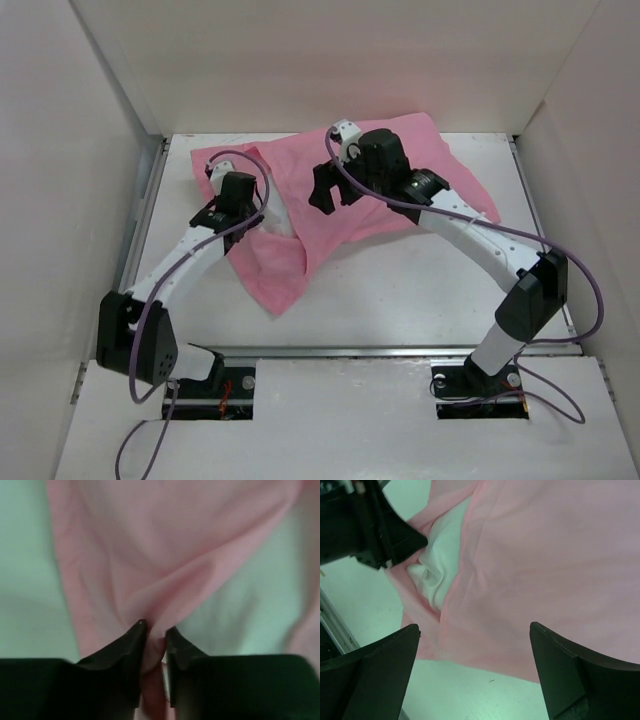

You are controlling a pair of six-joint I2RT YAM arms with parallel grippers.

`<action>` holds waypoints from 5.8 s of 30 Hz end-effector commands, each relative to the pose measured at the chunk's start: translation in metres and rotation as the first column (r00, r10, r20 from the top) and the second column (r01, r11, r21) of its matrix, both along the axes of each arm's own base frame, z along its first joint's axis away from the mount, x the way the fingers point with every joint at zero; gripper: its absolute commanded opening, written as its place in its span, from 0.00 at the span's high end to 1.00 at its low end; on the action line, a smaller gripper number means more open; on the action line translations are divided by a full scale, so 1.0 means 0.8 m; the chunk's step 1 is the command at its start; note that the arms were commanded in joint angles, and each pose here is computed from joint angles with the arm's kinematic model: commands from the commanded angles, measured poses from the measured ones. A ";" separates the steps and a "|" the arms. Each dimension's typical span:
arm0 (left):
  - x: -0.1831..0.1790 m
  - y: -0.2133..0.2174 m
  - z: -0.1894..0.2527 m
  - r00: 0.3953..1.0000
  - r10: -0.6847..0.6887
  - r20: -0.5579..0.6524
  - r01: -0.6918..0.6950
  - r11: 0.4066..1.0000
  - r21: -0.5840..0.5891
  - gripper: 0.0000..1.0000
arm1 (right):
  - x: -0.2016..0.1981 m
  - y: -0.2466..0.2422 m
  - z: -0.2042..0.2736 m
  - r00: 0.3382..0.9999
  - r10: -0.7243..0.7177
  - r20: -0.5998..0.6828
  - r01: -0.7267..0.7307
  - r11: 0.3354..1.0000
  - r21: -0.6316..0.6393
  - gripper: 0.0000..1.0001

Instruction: Put the pillow into the pillowcase

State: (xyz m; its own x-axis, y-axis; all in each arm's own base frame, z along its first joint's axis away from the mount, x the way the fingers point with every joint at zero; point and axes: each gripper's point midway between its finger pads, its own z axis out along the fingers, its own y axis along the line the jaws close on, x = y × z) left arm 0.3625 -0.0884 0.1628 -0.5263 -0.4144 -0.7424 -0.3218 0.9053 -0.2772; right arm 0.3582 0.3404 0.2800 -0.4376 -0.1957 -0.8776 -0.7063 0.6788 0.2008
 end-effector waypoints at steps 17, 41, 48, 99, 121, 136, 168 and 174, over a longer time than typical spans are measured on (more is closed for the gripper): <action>0.003 -0.144 0.226 0.681 -0.530 0.505 0.674 0.723 -0.151 0.68 | 0.015 0.038 -0.042 0.998 0.045 -0.032 -0.044 0.998 0.034 0.06; -0.036 -0.014 0.225 0.905 -0.110 0.412 0.178 0.975 -0.130 0.00 | -0.014 0.049 -0.045 0.998 0.018 0.060 -0.015 0.999 -0.050 0.17; -0.009 -0.059 0.175 0.908 -0.245 0.339 0.312 0.937 -0.157 0.00 | 0.015 0.066 -0.066 0.998 -0.046 0.033 0.048 0.997 -0.061 0.25; 0.059 -0.056 0.073 0.978 -0.090 0.188 0.129 0.970 -0.207 0.00 | -0.062 0.099 -0.041 0.950 0.306 0.059 -0.310 0.949 0.065 1.00; -0.050 -0.019 0.134 0.946 -0.123 0.301 0.190 0.961 -0.203 0.00 | -0.084 0.103 0.055 0.923 0.358 0.140 -0.379 0.909 0.174 1.00; -0.040 -0.076 0.073 0.930 -0.293 0.221 0.351 0.884 -0.307 1.00 | -0.079 0.106 0.016 0.931 0.359 0.067 -0.365 0.920 0.140 1.00; -0.024 -0.040 0.022 0.976 -0.182 0.118 0.201 0.964 -0.172 0.68 | -0.077 0.113 -0.009 0.925 0.379 0.021 -0.379 0.918 0.118 1.00; -0.014 -0.048 0.026 0.971 -0.210 0.113 0.225 0.965 -0.132 1.00 | -0.076 0.111 -0.011 0.929 0.370 0.015 -0.370 0.923 0.110 1.00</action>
State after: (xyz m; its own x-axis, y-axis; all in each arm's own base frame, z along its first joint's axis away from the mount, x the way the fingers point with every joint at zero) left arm 0.3349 -0.1190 0.1535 -0.5952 -0.4162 -0.6874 -0.1470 0.8974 -0.4160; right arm 0.3006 0.4208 0.2501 -0.3973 -0.2751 -0.8755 -0.8817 0.3792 0.2809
